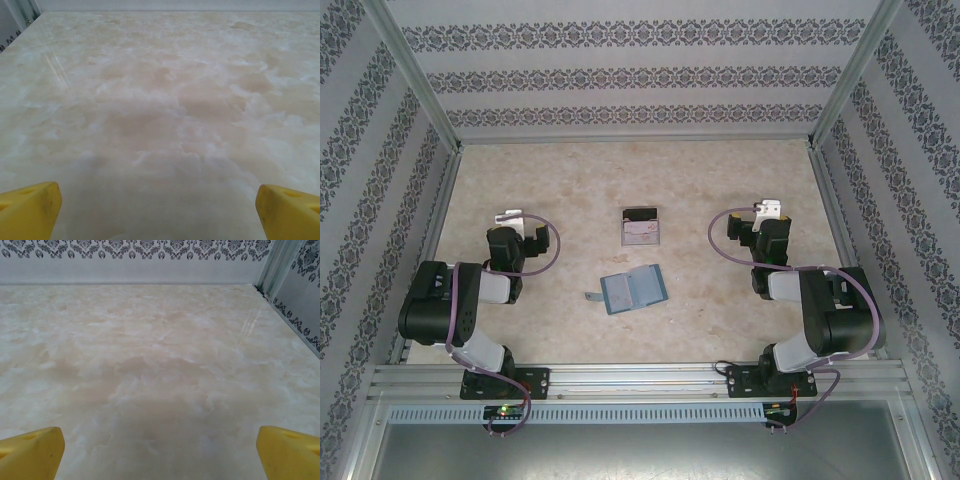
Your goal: Take the credit cards out of the card holder
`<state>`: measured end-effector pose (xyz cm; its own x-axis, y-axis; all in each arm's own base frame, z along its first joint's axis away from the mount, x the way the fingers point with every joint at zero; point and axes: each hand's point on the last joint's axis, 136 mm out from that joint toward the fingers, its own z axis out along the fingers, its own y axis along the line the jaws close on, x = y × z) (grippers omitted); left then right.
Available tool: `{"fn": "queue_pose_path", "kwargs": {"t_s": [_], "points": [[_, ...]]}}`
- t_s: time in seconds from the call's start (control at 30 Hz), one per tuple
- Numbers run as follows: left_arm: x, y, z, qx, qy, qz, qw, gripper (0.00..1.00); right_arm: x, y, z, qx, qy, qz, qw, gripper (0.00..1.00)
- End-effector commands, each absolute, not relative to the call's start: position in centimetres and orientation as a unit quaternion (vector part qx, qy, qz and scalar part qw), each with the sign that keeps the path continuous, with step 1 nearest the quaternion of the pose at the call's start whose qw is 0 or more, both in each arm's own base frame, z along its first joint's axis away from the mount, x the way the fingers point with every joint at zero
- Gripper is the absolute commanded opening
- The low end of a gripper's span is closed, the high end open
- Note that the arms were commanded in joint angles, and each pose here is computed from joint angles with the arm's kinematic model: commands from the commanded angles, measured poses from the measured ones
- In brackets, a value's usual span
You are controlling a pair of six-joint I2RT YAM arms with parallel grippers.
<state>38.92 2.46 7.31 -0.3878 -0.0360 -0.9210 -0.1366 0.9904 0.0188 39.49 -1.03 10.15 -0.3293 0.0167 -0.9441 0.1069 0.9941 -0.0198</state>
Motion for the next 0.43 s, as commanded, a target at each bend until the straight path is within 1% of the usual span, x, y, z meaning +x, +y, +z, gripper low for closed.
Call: {"fn": "queue_pose_path", "kwargs": {"t_s": [0.0,0.2,0.23,0.4], "points": [[39.6,2.4,8.9,-0.050,0.812,0.052,0.580,1.00,39.5,-0.8,10.5,0.039,0.807,-0.030,0.588,0.98],[38.9,1.5,9.3,-0.029,0.798,0.034,0.601,1.00,39.6,-0.5,10.5,0.030,0.808,-0.028,0.587,0.98],[38.9,1.2,9.3,-0.021,0.799,0.029,0.601,1.00,39.6,0.1,10.5,0.015,0.809,-0.021,0.587,0.98],[39.3,0.5,9.0,-0.004,0.808,0.017,0.589,1.00,39.5,0.1,10.6,0.015,0.808,-0.019,0.589,0.98]]}}
